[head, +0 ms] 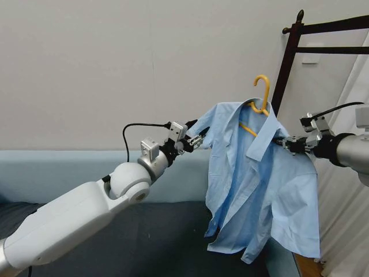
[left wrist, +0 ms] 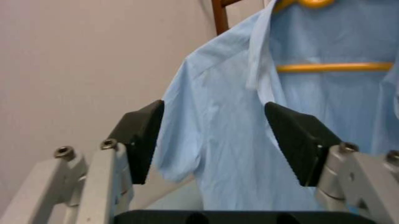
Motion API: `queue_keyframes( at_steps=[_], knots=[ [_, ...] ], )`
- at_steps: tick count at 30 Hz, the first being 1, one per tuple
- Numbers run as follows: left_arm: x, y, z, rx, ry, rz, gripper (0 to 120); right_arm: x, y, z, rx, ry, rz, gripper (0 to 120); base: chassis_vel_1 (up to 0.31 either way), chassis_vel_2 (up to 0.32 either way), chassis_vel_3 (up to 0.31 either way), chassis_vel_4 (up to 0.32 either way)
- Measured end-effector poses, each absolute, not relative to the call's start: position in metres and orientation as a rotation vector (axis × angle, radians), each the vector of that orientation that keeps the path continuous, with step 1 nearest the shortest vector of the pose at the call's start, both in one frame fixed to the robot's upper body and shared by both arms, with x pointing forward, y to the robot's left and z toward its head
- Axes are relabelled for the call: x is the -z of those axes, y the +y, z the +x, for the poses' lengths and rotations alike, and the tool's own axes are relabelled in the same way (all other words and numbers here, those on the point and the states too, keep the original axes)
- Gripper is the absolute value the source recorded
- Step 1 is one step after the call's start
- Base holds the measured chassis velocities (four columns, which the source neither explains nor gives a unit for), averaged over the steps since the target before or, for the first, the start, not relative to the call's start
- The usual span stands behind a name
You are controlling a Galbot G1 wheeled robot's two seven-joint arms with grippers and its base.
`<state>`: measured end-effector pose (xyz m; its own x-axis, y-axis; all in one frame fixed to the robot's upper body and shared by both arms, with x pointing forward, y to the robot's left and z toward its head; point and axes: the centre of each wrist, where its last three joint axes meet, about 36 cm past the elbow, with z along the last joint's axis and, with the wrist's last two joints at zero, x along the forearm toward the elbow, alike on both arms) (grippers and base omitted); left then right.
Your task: Pick up the clothes from the sofa and hang them on the clothes hanger.
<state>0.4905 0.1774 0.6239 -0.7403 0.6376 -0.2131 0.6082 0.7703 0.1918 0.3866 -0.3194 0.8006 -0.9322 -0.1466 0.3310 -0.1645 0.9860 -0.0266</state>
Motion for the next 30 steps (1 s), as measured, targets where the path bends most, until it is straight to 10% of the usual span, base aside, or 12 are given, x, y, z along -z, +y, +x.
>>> queue_keyframes(
  at_steps=[8,30],
  knots=[
    [-0.586,0.218,0.436,-0.098,2.826,0.781,98,-0.770,-0.323,0.423,-0.088,-2.815,-0.019,5,0.000,0.000,0.000,0.000],
    [-0.541,0.240,0.345,0.054,3.001,0.497,100,-0.740,-0.324,0.619,-0.316,-2.777,-0.794,5,0.000,0.000,0.000,0.000]
  ],
)
